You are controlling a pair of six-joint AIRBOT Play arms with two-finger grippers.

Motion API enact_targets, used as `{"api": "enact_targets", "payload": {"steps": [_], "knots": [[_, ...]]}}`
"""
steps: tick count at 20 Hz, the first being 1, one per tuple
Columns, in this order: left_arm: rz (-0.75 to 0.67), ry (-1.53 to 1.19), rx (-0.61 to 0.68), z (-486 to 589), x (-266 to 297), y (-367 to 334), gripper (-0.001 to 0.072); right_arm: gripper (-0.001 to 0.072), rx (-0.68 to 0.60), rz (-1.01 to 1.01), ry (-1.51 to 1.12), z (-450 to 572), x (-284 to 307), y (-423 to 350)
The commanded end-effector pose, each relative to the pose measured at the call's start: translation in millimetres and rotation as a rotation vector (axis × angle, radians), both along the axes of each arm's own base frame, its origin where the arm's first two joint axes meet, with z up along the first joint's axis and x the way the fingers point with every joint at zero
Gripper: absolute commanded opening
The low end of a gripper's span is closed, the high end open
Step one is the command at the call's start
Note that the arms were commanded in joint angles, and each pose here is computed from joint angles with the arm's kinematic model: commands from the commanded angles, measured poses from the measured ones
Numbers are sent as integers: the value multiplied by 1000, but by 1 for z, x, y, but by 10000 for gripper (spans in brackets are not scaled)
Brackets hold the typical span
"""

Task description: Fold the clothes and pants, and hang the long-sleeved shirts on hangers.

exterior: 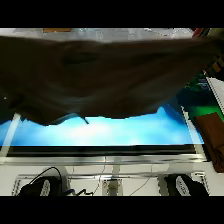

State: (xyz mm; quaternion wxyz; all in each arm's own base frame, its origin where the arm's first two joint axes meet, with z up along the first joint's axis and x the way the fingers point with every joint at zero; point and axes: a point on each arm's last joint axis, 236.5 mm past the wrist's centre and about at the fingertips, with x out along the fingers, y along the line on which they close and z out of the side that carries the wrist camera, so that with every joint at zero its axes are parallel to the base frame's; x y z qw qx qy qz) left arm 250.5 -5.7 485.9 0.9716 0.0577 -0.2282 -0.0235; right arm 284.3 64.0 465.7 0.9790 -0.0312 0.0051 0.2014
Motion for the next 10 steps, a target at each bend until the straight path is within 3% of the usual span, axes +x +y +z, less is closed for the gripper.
{"api": "enact_targets", "payload": {"steps": [1,5,10], "knots": [[98,-242,-18,53,-84,6,9,10,-131,-162,-319,84,-89,8],[76,-186,-12,42,-63,5,9,9,-169,-231,-326,87,-97,-2],[-116,170,23,-40,41,-18,9,10,-42,-170,-2,19,-16,-26]]}}
